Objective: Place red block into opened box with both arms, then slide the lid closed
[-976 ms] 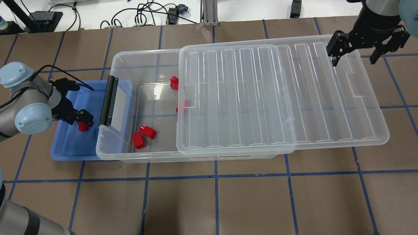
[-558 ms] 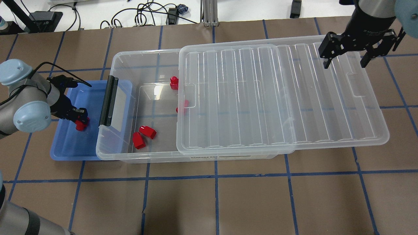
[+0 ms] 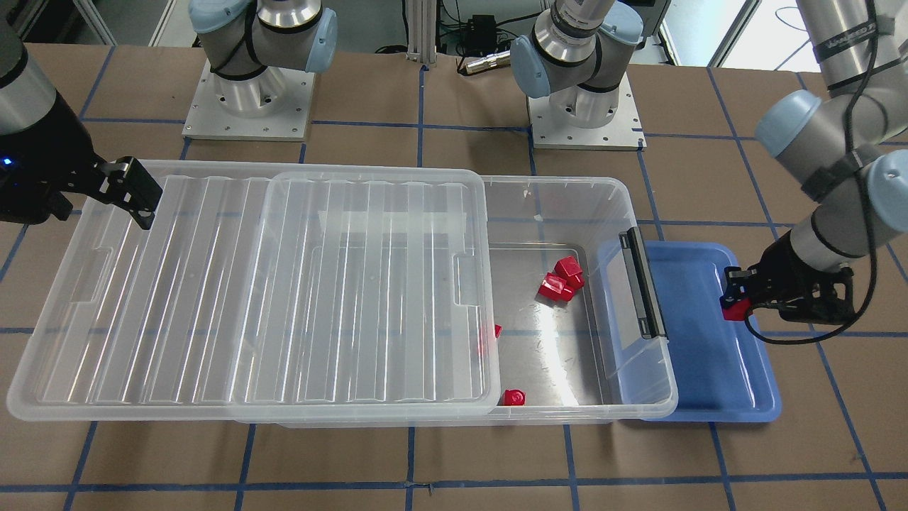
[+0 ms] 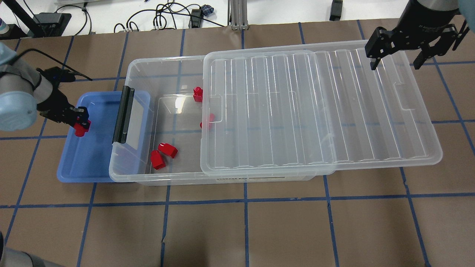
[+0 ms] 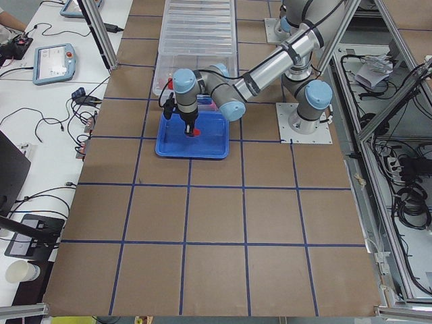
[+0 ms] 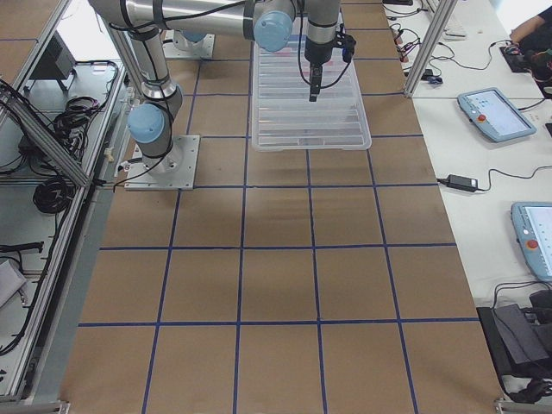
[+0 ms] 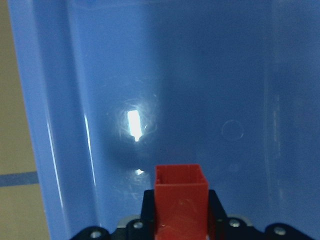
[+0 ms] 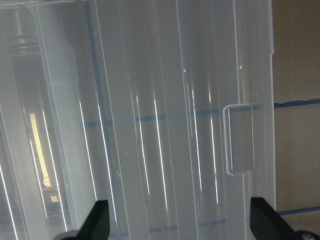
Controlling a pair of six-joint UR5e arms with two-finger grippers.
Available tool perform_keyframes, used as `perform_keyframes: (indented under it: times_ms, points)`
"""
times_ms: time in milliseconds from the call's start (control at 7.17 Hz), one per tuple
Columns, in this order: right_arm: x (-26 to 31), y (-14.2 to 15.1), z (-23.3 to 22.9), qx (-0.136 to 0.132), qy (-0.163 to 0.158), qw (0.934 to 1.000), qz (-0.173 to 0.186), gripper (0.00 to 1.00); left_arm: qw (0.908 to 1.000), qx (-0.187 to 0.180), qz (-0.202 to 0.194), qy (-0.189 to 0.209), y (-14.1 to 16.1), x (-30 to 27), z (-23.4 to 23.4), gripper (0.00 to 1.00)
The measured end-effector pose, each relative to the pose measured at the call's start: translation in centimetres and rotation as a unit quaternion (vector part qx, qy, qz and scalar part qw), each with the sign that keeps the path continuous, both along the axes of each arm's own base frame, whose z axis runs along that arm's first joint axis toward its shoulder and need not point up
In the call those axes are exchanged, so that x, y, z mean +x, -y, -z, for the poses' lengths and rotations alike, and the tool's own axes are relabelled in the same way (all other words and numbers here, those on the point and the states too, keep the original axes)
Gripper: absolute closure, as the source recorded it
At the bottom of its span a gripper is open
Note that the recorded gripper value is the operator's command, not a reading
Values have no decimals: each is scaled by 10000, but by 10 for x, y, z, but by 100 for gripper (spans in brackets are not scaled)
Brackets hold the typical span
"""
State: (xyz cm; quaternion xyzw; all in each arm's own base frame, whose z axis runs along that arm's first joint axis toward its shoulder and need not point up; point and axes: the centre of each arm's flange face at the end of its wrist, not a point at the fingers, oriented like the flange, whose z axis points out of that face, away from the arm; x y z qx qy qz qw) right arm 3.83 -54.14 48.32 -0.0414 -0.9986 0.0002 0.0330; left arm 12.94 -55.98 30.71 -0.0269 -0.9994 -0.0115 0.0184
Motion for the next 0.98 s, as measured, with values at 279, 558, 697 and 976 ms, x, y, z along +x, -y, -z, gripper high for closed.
perform_keyframes:
  times_ms: [279, 558, 697, 976]
  points:
    - [1, -3, -4, -32, -5, 10000, -3, 0, 9997, -105, -209, -100, 9, -59, -67, 99]
    - [2, -8, -7, -47, -7, 10000, -12, 0, 9990, -159, -420, -83, 4, -139, -90, 99]
    - [2, -10, -7, -42, -12, 10000, -13, 0, 9987, -143, -475, -75, 0, -175, -91, 99]
    - [3, -12, -10, -59, -20, 10000, -13, 0, 9980, -67, -631, -80, -6, -220, -80, 99]
